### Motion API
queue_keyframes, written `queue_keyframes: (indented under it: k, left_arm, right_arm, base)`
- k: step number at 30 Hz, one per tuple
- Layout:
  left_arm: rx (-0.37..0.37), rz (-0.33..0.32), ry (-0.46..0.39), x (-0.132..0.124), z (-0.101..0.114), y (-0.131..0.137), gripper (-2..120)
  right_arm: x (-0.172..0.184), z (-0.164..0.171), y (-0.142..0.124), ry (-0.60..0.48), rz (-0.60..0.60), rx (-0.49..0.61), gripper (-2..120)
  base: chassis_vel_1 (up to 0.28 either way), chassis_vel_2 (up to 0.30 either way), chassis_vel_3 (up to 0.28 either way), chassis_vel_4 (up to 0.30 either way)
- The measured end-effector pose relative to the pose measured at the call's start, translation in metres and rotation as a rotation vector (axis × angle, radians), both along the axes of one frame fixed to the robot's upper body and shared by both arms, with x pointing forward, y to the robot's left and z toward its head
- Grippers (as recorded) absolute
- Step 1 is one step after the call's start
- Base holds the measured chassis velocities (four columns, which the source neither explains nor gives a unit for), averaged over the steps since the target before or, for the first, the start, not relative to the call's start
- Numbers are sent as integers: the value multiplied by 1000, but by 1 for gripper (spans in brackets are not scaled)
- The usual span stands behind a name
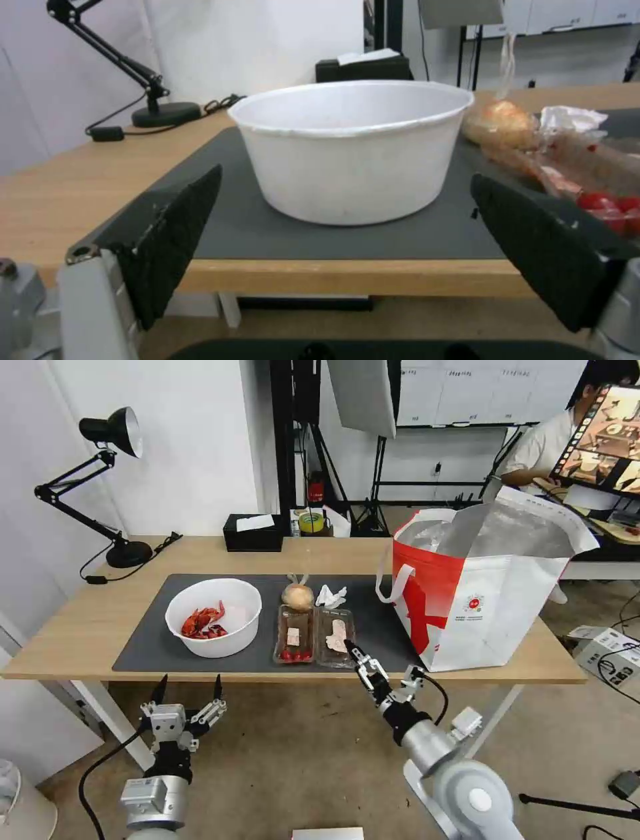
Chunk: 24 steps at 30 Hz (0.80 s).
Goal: Pick up the trash from the table and place it into the takeout bag.
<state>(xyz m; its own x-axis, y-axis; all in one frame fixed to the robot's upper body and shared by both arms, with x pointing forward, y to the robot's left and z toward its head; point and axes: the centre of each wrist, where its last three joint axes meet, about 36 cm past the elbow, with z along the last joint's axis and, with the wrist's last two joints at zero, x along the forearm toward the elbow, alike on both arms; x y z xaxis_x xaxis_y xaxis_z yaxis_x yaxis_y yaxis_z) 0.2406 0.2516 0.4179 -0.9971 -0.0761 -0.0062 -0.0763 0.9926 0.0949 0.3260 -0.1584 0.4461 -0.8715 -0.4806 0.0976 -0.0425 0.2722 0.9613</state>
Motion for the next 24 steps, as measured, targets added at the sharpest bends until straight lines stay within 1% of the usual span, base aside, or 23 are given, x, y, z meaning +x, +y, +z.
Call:
queue_keyframes:
  k: [2,4,5,6,9,15,24]
  left_arm:
    - [5,-1,3,1,1,3,100]
    - [5,0,6,1,0,4,100]
    - [5,1,9,2,-1,5,100]
    - [5,1,9,2,-1,5,100]
    - [0,5,15,6,-6,5,100]
    - [-6,2,13,10,-7,5,100]
    - [-5,5,16,9,-7,8,100]
  right_arm:
    - [8,-4,10,26,-14,18,100]
    - [11,-6,15,38,-20,26,100]
    - [14,-10,22,58,-31,36,100]
    - [14,-10,22,58,-31,36,100]
    - [19,-18,35,104,-51,54,100]
    - [20,-24,41,127,-58,65,100]
    - [21,-23,46,123,-54,100,100]
  base:
    - [0,0,0,0]
    - [0,0,0,0]
    - [0,0,0,0]
    - [0,0,0,0]
    - [0,0,0,0]
    - [0,0,0,0]
    - [0,0,0,0]
